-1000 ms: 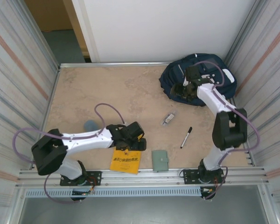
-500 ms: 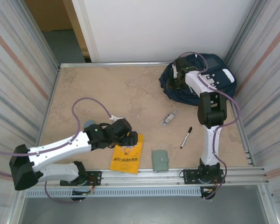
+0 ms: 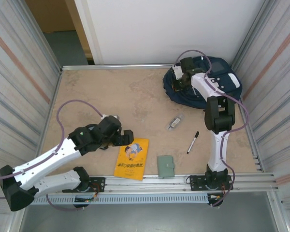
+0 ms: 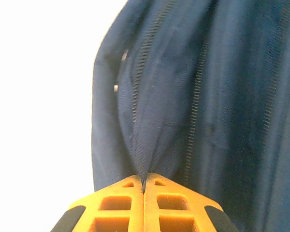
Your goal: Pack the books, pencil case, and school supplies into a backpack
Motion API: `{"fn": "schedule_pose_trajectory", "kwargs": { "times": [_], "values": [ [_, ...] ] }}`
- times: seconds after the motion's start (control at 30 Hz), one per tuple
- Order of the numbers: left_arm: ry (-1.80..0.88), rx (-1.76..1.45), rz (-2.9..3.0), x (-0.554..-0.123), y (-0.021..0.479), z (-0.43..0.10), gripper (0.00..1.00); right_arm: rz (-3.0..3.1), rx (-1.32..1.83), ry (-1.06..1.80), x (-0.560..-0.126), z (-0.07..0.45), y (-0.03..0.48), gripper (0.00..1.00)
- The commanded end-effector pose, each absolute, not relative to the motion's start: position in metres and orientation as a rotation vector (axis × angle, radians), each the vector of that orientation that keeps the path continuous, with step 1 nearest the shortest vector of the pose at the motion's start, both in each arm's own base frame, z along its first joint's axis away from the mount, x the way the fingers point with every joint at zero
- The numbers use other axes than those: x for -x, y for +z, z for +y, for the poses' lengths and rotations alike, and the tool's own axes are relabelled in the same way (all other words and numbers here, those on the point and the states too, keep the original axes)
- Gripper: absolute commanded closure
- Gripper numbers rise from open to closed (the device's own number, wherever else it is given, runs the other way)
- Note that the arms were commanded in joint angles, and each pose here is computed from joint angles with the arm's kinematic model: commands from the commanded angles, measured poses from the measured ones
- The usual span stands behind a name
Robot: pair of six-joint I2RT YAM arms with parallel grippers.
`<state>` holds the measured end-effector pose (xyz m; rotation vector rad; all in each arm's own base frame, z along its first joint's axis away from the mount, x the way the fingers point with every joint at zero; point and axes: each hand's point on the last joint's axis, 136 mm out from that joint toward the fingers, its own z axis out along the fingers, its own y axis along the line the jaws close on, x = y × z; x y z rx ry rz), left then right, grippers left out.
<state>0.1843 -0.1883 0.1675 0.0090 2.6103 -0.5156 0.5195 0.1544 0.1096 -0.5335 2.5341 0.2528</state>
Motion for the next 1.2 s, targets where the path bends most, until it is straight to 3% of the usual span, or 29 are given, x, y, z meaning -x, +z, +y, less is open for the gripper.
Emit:
{"fn": "schedule_pose_trajectory", "kwargs": {
  "times": [0.0, 0.27, 0.5, 0.77, 0.93, 1.17],
  "values": [
    [-0.63, -0.064, 2.594, -0.191, 0.18, -0.199, 0.01, 2.274, 0.86, 0.367, -0.508, 0.213, 0.182, 1.0],
    [-0.876, 0.074, 2.604, -0.206, 0.184, -0.198, 0.01, 2.062, 1.094, 0.421, -0.485, 0.293, 0.212, 1.0],
    [-0.877, 0.189, 2.554, -0.233, 0.186, -0.173, 0.01, 2.016, 1.268, 0.578, -0.424, 0.358, 0.198, 1.0],
    [-0.824, 0.389, 2.57, -0.276, 0.153, -0.145, 0.06, 1.97, 1.398, 0.659, -0.363, 0.389, 0.18, 1.0],
    [-0.751, 0.47, 2.51, -0.307, 0.144, -0.131, 0.14, 1.924, 1.357, 0.805, -0.351, 0.401, 0.2, 1.0],
    [-0.88, 0.489, 2.476, -0.347, 0.134, -0.141, 0.21, 1.891, 1.346, 0.91, -0.344, 0.41, 0.216, 1.0]
  ]
}}
